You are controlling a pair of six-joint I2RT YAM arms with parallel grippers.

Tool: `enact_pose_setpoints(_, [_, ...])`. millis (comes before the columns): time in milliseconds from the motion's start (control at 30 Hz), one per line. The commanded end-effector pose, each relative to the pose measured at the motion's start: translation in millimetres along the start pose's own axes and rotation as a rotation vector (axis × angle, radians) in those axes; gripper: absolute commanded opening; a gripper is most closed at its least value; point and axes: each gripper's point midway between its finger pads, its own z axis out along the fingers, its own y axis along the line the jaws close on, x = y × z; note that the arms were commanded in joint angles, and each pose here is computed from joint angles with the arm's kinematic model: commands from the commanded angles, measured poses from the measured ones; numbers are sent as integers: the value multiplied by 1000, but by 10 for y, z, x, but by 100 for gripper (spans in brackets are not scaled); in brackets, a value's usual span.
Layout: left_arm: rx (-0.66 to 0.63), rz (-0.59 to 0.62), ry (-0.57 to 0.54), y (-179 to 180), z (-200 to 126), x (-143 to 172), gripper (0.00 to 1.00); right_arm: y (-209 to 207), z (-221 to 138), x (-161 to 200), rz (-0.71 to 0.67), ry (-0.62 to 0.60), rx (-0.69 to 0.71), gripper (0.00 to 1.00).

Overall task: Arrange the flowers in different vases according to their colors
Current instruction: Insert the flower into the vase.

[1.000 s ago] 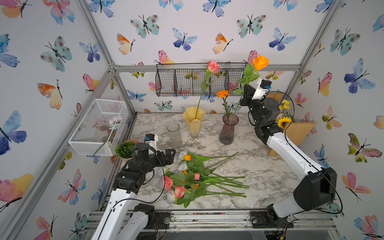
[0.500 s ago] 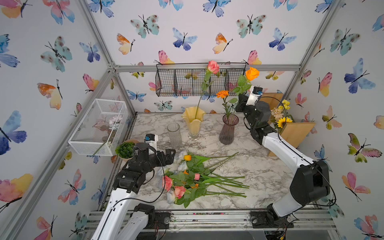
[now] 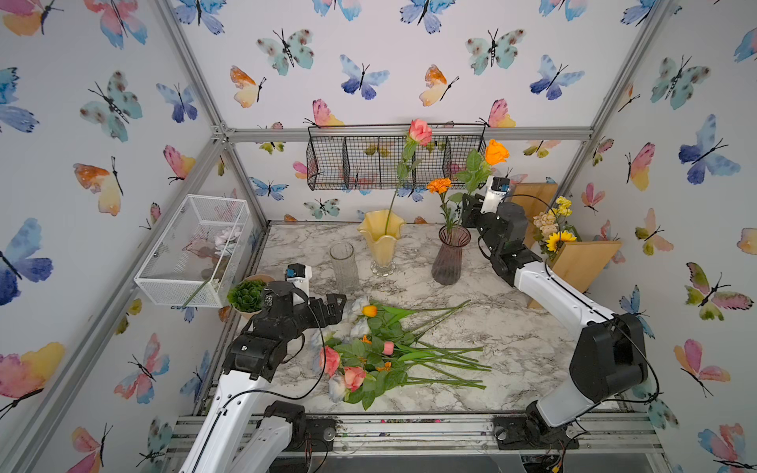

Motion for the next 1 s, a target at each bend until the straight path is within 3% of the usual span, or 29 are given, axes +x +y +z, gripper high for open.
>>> enact_pose_setpoints(0, [17, 6, -12, -30, -4, -31, 99, -49, -52, -38, -16, 2, 27, 54])
enact_pose_setpoints(167, [18, 7, -14, -33, -8, -32, 99, 5, -189, -128, -17, 22, 4, 69])
enact_pose_setpoints(333, [19, 8, -16, -36, -17, -31, 99, 87, -400, -101, -4, 97, -42, 71])
enact_pose_setpoints(500, [18, 8, -20, -36, -27, -37, 99, 369, -728, 67, 22, 256, -210, 69])
enact_pose_setpoints(733, [13, 7, -22, -28, -27, -42, 99, 696, -1240, 559, 65, 523, -383, 62])
enact_pose_setpoints(967, [-1, 2, -26, -2, -31, -42, 99, 1096, -1544, 1335, -191, 793, -482, 59])
